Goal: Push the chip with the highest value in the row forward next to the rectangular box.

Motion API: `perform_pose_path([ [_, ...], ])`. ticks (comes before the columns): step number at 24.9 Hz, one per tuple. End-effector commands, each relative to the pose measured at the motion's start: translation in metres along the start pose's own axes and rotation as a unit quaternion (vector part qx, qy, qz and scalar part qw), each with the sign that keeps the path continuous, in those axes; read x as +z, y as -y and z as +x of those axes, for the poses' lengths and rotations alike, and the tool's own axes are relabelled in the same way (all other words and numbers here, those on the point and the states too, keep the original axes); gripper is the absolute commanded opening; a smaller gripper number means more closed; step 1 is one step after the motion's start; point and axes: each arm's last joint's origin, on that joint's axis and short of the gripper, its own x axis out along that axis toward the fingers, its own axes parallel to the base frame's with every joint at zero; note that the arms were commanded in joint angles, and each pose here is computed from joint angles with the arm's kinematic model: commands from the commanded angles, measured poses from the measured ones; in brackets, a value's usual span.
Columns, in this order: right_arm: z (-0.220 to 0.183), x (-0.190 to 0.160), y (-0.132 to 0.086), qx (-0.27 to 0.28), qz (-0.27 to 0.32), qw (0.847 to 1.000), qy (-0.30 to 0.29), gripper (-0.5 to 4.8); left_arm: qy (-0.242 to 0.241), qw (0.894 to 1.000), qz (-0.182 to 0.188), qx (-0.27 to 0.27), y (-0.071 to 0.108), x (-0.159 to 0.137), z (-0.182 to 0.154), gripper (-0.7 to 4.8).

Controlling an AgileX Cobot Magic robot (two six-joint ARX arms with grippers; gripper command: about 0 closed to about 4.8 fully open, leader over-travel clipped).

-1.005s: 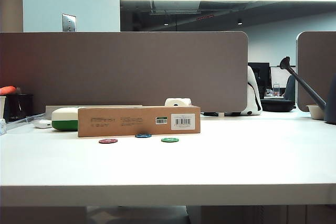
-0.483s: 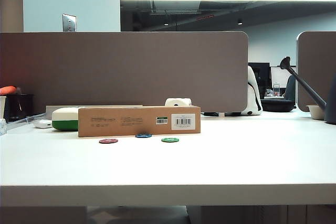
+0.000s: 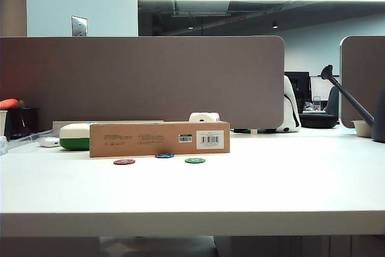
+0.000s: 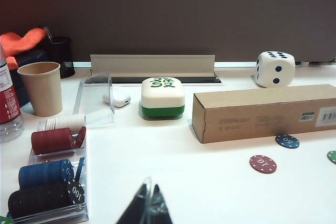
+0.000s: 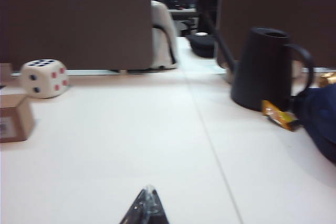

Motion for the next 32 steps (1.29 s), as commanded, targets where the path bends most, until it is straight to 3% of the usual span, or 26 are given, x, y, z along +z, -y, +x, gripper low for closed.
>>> perform_pose_path([
  [1,0.0002,-0.0003,-0.0029,0.015,0.000,1.000,0.005,-0.09,0.007,1.000,-0.001,-0.002,0.0002,0.0024,-0.0002,-0.05],
  [32,0.0000,-0.0050,-0.0050,0.026,0.001,0.999,-0.019,-0.09,0.007,1.000,-0.001,-0.003,0.0002,0.0024,-0.0002,-0.05],
])
